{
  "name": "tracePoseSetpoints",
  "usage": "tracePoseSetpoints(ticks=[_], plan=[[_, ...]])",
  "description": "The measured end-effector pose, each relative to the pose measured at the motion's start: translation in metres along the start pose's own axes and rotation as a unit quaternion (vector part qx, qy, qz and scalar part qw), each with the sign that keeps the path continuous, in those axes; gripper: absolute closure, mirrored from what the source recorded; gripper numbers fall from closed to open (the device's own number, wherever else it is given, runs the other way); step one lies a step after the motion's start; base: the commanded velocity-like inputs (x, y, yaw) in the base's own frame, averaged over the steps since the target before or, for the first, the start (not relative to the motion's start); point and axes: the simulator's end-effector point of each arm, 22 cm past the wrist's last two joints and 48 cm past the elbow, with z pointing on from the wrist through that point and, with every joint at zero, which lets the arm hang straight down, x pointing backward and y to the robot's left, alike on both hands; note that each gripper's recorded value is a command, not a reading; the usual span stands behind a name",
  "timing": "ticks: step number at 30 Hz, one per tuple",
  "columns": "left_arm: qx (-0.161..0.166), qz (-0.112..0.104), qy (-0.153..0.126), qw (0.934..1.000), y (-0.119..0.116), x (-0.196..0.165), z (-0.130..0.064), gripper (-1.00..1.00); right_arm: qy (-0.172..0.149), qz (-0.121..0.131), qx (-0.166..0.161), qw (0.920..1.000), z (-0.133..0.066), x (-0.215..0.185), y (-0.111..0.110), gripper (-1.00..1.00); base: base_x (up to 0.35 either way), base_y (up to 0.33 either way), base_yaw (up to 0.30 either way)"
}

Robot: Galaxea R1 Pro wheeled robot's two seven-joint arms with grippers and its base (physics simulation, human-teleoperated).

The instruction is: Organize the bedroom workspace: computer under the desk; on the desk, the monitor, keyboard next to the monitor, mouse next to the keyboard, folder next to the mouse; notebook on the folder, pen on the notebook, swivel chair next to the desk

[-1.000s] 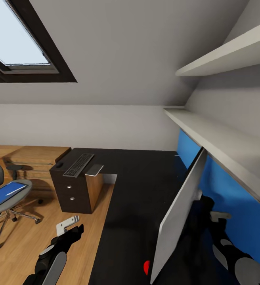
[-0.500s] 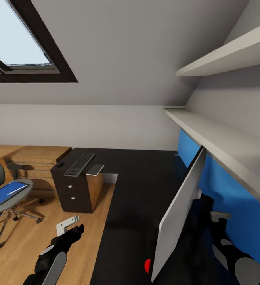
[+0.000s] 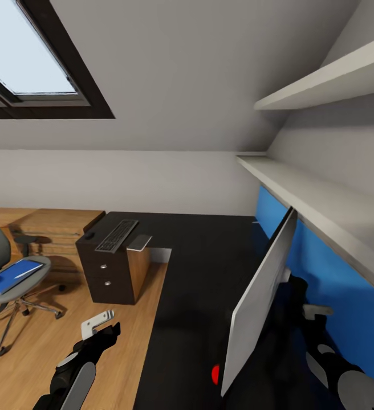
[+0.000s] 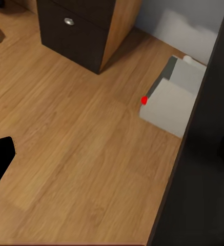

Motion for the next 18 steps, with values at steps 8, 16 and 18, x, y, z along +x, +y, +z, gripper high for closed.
tracePoseSetpoints(ticks=[8,16,18], plan=[[-0.001,0.0,0.0,1.0,0.0001,-0.0004,0.0003,-1.0,0.0,0.0,0.0,1.0,0.0001,0.0002,0.0004,-1.0,-0.298,0.106,0.0],[-0.001,0.0,0.0,1.0,0.0003,-0.0002,0.0002,-1.0,0.0,0.0,-0.001,1.0,0.0001,0.0002,0.0005,-1.0,-0.322,0.097,0.0],[-0.001,0.001,0.0,1.0,0.0003,-0.0001,0.0002,-1.0,0.0,0.0,-0.001,1.0,0.0004,-0.0004,0.0006,-1.0,-0.323,0.106,0.0]])
